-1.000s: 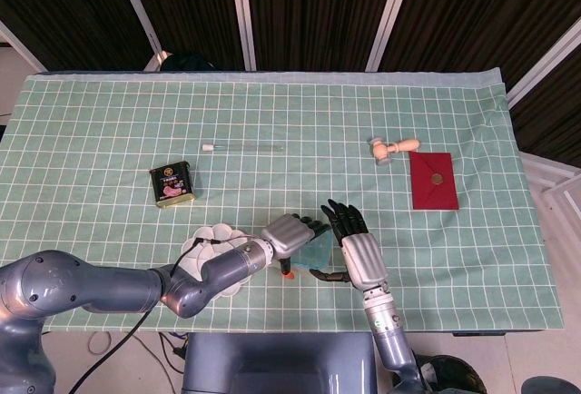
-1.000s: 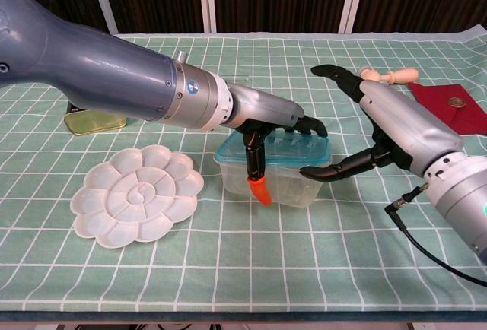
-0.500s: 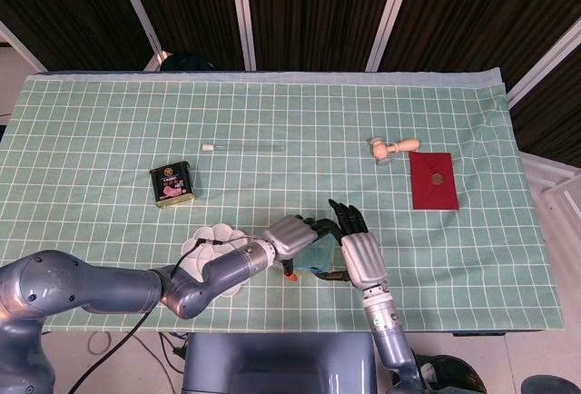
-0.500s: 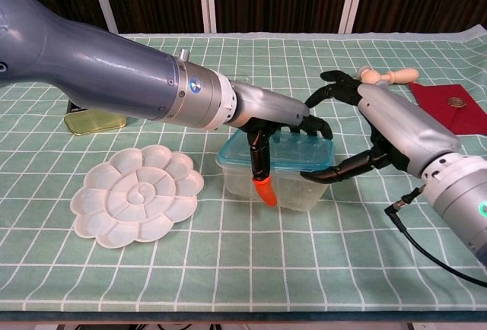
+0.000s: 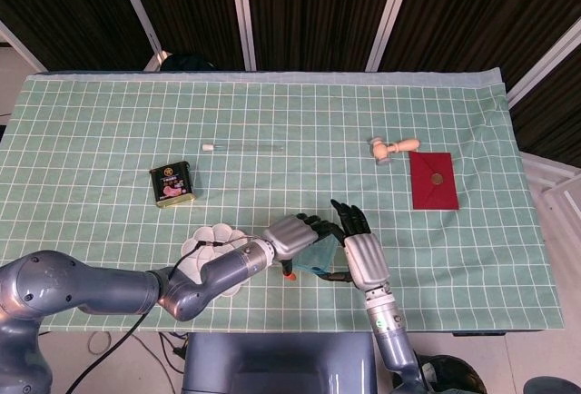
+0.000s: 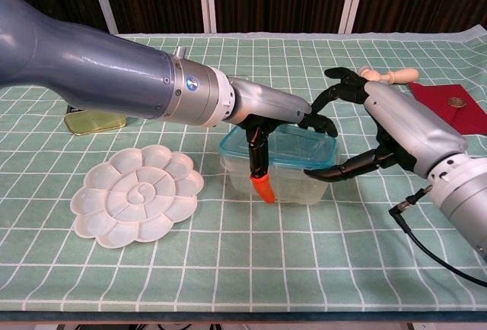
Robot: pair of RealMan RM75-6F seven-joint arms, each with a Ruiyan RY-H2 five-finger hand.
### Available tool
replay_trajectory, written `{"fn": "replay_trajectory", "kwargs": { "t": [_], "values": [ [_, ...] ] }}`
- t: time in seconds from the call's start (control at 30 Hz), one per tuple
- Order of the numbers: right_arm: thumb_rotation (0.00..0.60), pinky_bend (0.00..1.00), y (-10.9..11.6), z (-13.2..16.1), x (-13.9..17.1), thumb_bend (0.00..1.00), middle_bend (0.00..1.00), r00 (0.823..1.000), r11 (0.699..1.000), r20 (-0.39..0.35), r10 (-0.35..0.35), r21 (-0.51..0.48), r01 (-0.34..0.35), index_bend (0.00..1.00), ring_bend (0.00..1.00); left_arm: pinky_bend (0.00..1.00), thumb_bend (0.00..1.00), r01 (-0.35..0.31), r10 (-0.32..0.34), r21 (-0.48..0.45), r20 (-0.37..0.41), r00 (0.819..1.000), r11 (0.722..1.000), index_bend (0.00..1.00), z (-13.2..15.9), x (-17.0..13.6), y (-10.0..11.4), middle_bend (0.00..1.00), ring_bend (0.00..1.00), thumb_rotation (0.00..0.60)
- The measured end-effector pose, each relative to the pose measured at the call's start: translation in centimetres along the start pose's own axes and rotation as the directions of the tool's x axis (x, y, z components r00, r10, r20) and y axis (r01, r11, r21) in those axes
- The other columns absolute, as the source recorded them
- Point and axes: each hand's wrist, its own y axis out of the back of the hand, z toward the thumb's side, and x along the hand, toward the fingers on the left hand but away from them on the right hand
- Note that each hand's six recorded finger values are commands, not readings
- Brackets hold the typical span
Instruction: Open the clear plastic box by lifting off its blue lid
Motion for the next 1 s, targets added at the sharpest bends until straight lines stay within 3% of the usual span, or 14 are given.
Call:
{"fn": "replay_trajectory", "kwargs": {
  "t": [1.0],
  "values": [
    [0.600,0.00,0.7,-0.5,-0.1,0.60,0.09,0.999,0.999,0.039,-0.026,-0.030,0.027,0.68,0.00,0.09,0.00,-0.063,0.063,-0.002,-0.043,0.997,0.998,0.00,-1.7,-1.2,1.5,0.00,0.00,0.600]
  ]
}}
